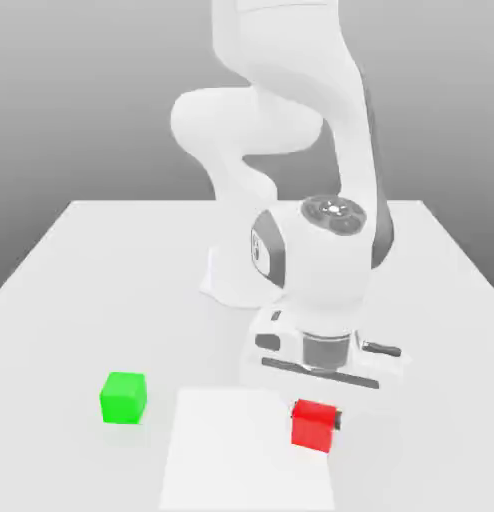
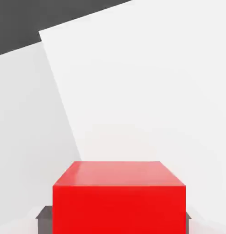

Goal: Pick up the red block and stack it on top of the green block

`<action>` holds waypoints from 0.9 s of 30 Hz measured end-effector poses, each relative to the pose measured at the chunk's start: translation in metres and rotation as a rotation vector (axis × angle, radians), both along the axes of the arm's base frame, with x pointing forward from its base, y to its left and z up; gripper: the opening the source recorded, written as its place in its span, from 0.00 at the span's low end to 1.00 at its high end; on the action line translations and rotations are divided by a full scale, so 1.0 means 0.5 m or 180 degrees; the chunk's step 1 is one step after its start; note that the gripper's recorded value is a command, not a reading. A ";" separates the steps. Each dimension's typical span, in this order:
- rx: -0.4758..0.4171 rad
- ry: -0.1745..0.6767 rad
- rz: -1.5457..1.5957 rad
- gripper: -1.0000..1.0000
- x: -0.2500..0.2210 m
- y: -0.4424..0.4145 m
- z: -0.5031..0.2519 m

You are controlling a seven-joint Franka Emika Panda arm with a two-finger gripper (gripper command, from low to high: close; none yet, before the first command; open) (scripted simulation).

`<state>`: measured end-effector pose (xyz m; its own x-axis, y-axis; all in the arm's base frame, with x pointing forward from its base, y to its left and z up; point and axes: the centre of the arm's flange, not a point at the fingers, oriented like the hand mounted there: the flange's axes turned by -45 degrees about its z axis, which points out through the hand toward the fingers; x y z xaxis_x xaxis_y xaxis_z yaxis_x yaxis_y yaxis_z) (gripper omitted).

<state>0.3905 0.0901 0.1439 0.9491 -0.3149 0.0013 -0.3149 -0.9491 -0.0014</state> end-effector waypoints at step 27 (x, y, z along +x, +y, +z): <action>0.0000 0.0001 -0.3072 0.00 -0.106 -0.508 0.200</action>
<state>0.3374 -0.1641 0.2440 0.2816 -0.9595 0.0011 -0.9595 -0.2816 -0.0011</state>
